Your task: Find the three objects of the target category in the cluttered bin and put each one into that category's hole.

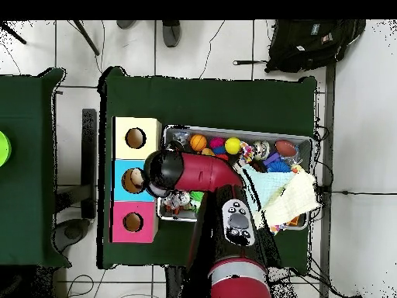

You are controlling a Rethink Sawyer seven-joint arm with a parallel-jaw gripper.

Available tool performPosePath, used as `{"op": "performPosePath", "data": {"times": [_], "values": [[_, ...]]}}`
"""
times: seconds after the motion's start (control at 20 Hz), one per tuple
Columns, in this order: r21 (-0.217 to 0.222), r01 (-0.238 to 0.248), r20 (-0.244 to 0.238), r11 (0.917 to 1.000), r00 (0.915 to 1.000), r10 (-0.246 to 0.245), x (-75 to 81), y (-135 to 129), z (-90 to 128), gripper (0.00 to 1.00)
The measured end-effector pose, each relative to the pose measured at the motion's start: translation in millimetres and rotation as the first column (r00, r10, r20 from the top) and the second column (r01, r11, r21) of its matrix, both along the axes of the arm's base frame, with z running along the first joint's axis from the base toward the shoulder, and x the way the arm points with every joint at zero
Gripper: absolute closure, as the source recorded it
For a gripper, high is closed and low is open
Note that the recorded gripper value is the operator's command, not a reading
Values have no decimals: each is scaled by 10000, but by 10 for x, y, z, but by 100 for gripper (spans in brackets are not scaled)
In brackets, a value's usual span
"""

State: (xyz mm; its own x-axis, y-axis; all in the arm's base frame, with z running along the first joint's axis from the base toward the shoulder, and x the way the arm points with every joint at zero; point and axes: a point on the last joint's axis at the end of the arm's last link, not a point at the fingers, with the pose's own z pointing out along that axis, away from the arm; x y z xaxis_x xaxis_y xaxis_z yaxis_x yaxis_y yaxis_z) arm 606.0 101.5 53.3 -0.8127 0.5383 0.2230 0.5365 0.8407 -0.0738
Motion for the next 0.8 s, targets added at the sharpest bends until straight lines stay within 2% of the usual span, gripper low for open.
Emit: {"op": "performPosePath", "data": {"times": [0.8], "values": [[-196, -179, -550, 9996, 9983, 168, 226, -8, 328, 100]]}}
